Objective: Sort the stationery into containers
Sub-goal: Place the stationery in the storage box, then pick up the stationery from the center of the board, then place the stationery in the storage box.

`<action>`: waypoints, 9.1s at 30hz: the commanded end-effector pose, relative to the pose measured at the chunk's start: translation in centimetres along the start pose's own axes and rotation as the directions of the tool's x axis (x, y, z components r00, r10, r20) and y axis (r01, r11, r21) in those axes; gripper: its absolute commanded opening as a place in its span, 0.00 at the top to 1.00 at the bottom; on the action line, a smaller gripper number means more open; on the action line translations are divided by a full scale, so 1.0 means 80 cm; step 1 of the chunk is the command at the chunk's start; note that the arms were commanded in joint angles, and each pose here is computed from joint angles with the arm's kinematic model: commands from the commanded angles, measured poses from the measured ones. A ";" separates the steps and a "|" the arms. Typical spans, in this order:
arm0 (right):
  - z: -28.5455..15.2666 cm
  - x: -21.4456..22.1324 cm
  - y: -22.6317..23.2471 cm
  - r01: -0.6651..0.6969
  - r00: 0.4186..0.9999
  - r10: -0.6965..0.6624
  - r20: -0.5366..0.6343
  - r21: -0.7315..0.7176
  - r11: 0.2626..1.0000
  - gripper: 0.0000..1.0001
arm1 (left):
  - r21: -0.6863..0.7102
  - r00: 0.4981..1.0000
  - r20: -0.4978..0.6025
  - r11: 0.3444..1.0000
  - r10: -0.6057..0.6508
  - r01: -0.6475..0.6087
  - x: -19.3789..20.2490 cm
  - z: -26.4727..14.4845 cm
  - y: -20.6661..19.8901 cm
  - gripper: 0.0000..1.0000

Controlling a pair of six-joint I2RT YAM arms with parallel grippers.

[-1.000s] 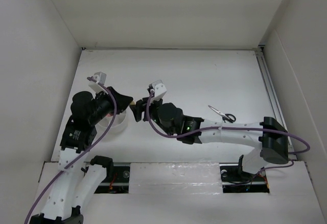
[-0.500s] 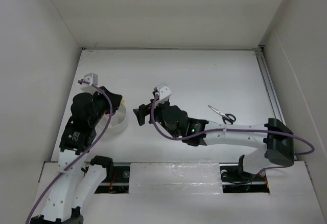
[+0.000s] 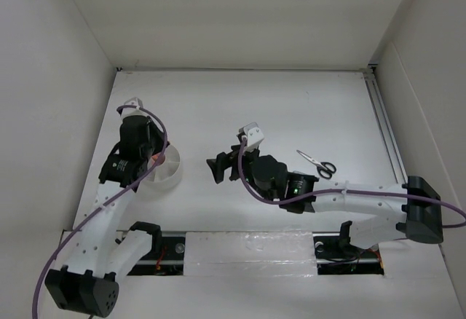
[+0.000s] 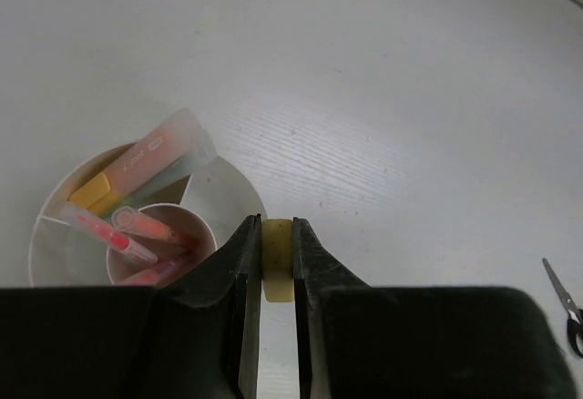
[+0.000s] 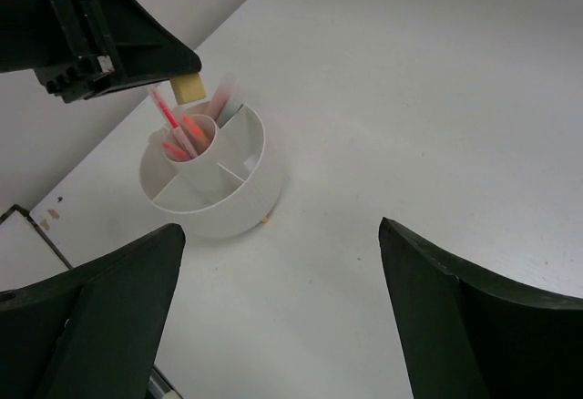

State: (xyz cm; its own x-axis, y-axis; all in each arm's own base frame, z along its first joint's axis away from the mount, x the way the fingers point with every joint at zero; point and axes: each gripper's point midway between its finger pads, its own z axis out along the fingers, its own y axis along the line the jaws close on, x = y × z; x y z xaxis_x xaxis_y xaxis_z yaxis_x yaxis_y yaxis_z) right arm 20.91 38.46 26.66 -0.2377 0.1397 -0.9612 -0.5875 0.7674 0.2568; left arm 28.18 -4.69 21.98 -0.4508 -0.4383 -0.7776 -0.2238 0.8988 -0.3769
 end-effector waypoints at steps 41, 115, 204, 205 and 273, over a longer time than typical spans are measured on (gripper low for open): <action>-0.018 -0.014 -0.013 -0.033 0.999 0.033 0.023 0.015 0.999 0.06 | -0.152 0.981 -0.188 0.985 0.050 -0.079 0.043 0.063 0.025 0.92; -0.181 0.141 -0.387 -0.595 0.642 0.599 0.478 0.804 -0.005 0.04 | 0.374 0.991 0.133 0.924 0.033 -0.081 -0.024 -0.075 -0.069 0.00; -0.084 0.132 -0.354 -0.517 0.579 0.766 0.280 0.852 0.079 1.00 | 0.516 0.987 0.150 0.848 0.054 -0.124 -0.026 -0.109 -0.101 0.00; -0.077 0.126 -0.346 -0.520 0.588 0.767 0.257 0.846 0.116 1.00 | 0.558 0.988 0.133 0.819 0.076 -0.138 -0.019 -0.115 -0.109 0.00; 0.083 -0.093 0.096 -0.373 0.915 0.356 -0.191 -0.060 0.926 1.00 | 0.659 0.991 0.028 0.743 0.134 -0.119 0.020 -0.104 -0.127 0.88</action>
State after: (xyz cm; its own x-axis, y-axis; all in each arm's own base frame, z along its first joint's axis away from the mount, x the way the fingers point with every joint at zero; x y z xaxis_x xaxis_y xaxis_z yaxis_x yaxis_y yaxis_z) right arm 24.47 45.89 31.56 -0.5977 0.2504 -0.7616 -0.4337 0.6980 0.5698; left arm 21.98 -15.29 27.56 -0.5121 -0.2899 -0.8085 0.4658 0.6972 -0.5450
